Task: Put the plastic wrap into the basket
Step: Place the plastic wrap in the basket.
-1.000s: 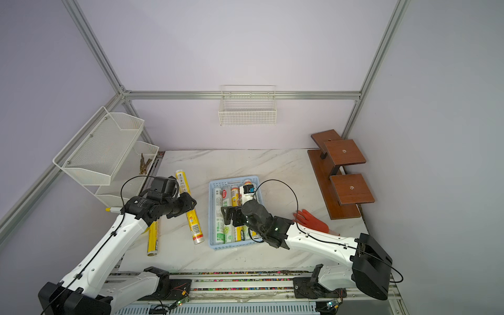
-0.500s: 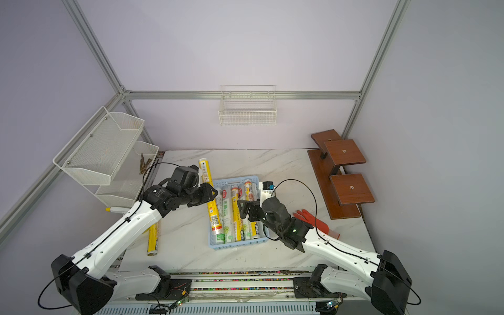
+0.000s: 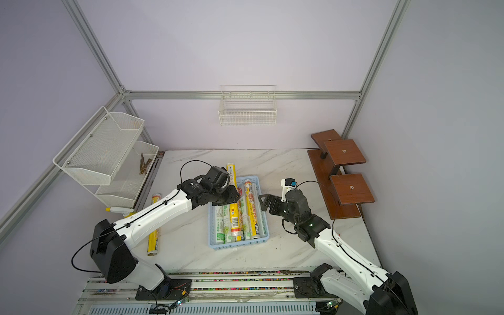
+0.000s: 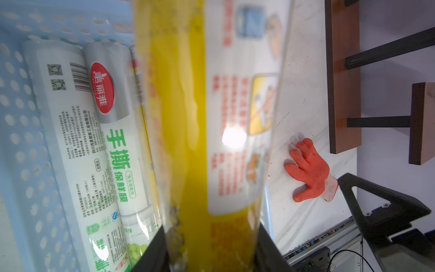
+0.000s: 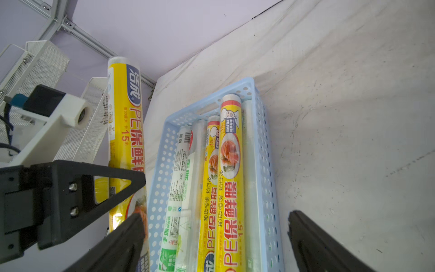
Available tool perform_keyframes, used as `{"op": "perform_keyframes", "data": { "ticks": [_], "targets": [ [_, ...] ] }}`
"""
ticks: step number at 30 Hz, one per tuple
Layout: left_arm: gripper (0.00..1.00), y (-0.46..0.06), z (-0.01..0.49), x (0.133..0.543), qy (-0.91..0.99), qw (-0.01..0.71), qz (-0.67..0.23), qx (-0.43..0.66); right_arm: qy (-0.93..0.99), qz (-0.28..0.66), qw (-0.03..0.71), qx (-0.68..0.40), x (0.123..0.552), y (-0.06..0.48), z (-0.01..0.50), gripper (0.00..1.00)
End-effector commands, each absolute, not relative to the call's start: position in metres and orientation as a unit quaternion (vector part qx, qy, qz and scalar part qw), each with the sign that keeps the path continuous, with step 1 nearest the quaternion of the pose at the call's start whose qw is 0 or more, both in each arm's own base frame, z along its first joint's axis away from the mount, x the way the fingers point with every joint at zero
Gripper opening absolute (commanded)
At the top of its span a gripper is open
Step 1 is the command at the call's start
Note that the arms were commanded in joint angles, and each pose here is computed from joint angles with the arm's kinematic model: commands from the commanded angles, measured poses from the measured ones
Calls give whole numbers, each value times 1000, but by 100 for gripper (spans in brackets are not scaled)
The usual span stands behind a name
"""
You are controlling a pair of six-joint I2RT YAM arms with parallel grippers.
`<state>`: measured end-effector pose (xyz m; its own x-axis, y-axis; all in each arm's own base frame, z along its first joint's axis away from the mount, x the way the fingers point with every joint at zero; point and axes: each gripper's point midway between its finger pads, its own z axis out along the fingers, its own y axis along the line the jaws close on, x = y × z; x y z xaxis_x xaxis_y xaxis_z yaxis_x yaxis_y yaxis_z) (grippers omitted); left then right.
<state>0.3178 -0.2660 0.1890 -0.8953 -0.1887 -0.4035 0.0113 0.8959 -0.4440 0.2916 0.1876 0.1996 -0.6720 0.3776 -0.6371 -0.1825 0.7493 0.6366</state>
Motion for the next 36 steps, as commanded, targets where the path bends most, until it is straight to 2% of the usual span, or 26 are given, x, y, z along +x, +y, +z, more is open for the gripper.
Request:
{"op": "perform_keyframes", "data": {
  "ticks": [1, 8, 14, 27, 36],
  "targets": [
    [15, -274, 202, 327, 938, 239, -243, -62, 841, 387, 375, 51, 280, 196, 197, 100],
    [15, -288, 166, 327, 945, 196, -251, -68, 828, 470, 307, 16, 270, 231, 186, 99],
    [15, -294, 140, 326, 954, 162, -243, -66, 848, 467, 251, 0, 268, 244, 164, 99],
    [20, -293, 110, 325, 964, 132, -221, -70, 868, 430, 248, -6, 272, 239, 153, 99],
    [32, -291, 93, 322, 970, 112, -204, -73, 868, 427, 253, 2, 273, 237, 152, 99]
  ]
}}
